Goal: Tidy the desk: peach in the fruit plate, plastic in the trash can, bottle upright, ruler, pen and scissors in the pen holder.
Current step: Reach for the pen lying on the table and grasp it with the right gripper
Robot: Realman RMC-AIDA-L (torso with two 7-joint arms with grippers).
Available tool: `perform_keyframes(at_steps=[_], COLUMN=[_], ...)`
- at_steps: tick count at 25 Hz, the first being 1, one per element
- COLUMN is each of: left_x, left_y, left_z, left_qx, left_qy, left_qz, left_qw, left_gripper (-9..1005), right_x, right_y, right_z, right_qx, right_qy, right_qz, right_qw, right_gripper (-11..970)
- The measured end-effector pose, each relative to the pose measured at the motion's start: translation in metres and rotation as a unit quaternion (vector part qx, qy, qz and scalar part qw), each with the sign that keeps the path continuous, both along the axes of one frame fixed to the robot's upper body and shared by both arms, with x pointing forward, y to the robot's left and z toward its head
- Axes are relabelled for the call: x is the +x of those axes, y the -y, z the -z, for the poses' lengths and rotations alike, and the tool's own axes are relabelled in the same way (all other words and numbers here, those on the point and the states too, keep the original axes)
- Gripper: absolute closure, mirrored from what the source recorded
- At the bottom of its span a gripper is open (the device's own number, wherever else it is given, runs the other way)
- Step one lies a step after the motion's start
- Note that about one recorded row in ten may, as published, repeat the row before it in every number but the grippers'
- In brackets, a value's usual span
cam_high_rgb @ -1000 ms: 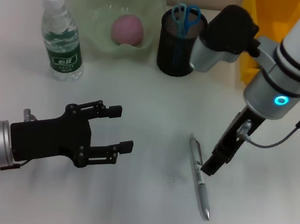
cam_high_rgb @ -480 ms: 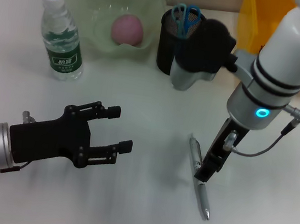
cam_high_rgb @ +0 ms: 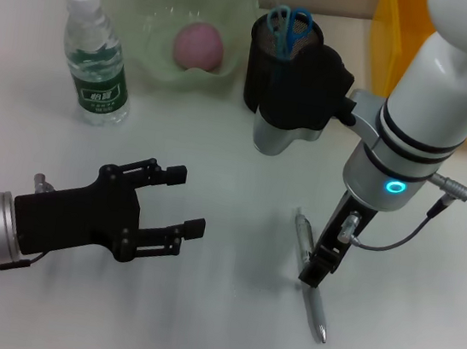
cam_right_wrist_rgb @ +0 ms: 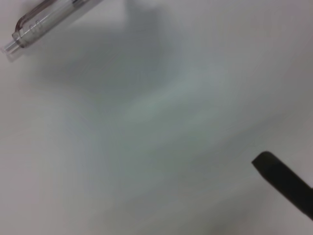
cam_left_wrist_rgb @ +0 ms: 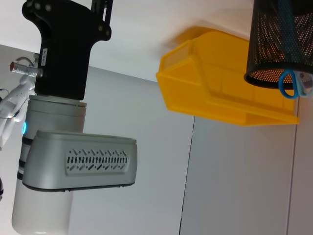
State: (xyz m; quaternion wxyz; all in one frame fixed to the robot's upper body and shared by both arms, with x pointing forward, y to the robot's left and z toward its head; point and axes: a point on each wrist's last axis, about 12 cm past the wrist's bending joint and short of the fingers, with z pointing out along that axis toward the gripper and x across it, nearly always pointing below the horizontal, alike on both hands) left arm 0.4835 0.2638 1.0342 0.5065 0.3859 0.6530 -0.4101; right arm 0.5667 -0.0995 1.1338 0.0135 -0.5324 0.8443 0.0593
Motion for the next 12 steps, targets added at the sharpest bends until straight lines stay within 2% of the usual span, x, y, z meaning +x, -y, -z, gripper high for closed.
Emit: perform_keyframes(at_steps=[12], left_x=[-0.0003], left_y=[-0.0001], left_z=[-0.0003], left_qx=[0.000], left_qy=[-0.001], left_qz=[0.004], left_qw=[1.000], left_gripper=[204], right_x=[0.0005], right_y=[-0.0030], right_z=[-0.0008], right_qx=[-0.001], right_qy=[0.005], right_qz=[-0.005], right_qw=[1.000], right_gripper=[335])
